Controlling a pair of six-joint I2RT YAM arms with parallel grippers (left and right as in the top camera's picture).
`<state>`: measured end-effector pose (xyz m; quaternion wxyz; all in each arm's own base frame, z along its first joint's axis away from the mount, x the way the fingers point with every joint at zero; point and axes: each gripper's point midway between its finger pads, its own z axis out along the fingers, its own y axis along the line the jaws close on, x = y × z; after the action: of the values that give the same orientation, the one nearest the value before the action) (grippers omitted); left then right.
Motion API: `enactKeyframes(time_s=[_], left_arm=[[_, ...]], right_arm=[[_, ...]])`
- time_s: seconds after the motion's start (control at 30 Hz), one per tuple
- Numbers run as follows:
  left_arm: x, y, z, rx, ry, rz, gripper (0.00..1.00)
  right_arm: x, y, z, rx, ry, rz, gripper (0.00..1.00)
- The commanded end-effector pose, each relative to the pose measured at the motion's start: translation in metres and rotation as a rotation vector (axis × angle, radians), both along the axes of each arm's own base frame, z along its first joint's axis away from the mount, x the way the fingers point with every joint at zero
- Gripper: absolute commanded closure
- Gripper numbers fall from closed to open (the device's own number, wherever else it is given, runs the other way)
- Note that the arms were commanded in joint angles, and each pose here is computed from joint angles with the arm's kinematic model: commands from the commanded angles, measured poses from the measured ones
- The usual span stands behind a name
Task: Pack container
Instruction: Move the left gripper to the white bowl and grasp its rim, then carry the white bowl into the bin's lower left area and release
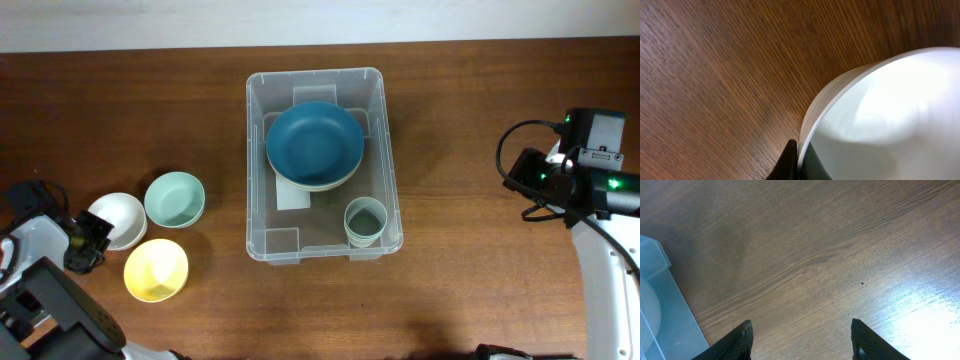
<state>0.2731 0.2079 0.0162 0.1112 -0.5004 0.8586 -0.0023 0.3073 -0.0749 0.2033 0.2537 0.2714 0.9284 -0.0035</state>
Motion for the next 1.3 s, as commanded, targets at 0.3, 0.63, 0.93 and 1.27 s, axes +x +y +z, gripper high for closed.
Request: enactKeyframes(time_s=[0.3,0.63,0.93,1.27], left_arm=[[0.039,-0.035,0.148,0.116,-0.446,-0.118,0.99],[0.057,-0.219,0.245,0.111,-0.745,-0.642,0.99],[0.054,-0.349,0.197,0.044,-0.522,-1.053,0.99],[0.051,-0.355,0.095,0.061,-0.124,-1.169,0.99]], right_arm=[[-0.001,-0.002,-0.002,0.004,0.002,-0.011,0.42],[-0.001,-0.002,-0.002,0.004,0.003,-0.011,0.42],[-0.001,-0.002,-0.002,0.005,0.003,-0.011,0.42],[-0.001,-0.002,-0.002,0.004,0.003,-0.011,0.42]])
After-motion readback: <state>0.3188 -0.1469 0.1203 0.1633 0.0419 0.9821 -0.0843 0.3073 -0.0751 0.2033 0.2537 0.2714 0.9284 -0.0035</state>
